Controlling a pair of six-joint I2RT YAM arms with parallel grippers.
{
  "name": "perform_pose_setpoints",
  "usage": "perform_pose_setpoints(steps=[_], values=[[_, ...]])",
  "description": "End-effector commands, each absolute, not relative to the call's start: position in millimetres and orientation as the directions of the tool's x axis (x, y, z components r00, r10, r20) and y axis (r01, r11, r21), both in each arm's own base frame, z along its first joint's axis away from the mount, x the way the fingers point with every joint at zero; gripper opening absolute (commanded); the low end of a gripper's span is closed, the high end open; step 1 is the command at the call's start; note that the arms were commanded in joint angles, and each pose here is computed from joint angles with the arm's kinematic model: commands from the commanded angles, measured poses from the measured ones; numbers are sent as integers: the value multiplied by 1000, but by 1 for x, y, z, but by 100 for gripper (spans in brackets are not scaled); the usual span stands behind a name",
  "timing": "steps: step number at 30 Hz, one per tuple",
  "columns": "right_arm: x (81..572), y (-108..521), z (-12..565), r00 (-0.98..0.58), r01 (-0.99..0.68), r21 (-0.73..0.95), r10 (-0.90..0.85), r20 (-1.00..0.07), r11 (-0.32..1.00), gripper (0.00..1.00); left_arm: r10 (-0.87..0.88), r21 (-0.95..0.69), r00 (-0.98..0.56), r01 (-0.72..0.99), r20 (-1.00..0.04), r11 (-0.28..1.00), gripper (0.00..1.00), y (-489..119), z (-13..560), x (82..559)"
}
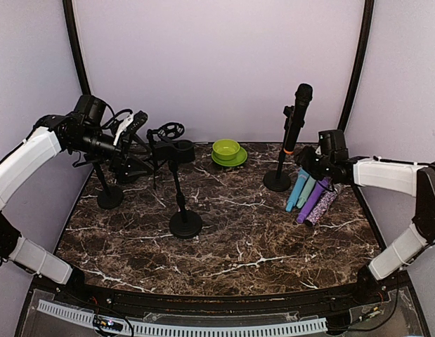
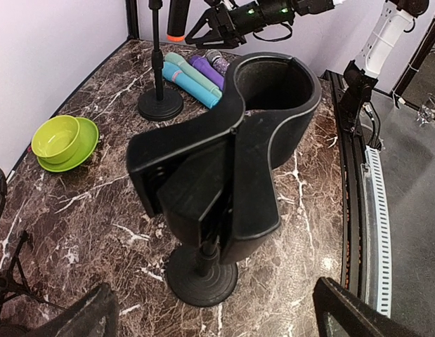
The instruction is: Remove the microphone from the stand
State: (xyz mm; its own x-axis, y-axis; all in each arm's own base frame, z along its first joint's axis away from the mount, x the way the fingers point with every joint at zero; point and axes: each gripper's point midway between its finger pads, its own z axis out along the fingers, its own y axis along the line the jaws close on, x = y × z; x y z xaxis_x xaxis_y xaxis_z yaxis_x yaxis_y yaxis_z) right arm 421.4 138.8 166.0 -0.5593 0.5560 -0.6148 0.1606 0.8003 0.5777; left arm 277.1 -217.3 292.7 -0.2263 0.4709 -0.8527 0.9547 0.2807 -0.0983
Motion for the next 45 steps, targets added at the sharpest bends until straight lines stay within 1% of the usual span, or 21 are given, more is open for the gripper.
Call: perform_pose_setpoints(steps=[1,4,8,13,17,20,25,27,29,34,39,45], values=[[396,171,192,-554,33,582,500,-666,812,55,441,-103,-225,953,-869,285,99,-215,302,275],[370,202,211,-549,-84,549,421,-722,832,55,429,-119,-238,951,-871,285,99,-214,303,277],[326,260,227,-533,-278,472,275,-800,836,55,420,-137,-258,945,-870,297,99,-213,303,280],[276,332,225,-441,-513,355,114,-890,782,59,419,-153,-285,935,-862,320,99,-212,300,285],[256,390,218,-379,-639,262,1,-925,723,63,416,-156,-290,932,-862,328,99,-211,301,286],[241,434,213,-308,-723,164,-101,-946,671,65,414,-151,-291,929,-863,338,99,-209,302,285],[240,479,198,-289,-756,126,-155,-945,643,68,410,-159,-305,922,-860,352,99,-206,301,285],[242,485,189,-286,-754,122,-156,-945,646,68,410,-161,-308,921,-858,356,99,-205,300,285],[247,494,196,-272,-748,124,-130,-953,652,68,410,-166,-313,919,-857,357,99,-204,299,284],[256,508,191,-253,-741,105,-130,-959,664,66,410,-164,-321,913,-854,373,99,-201,299,287],[262,515,180,-251,-732,89,-146,-957,676,61,411,-156,-319,911,-854,382,99,-199,300,289],[272,518,172,-242,-699,70,-144,-960,712,50,416,-153,-320,909,-851,387,99,-198,298,289]])
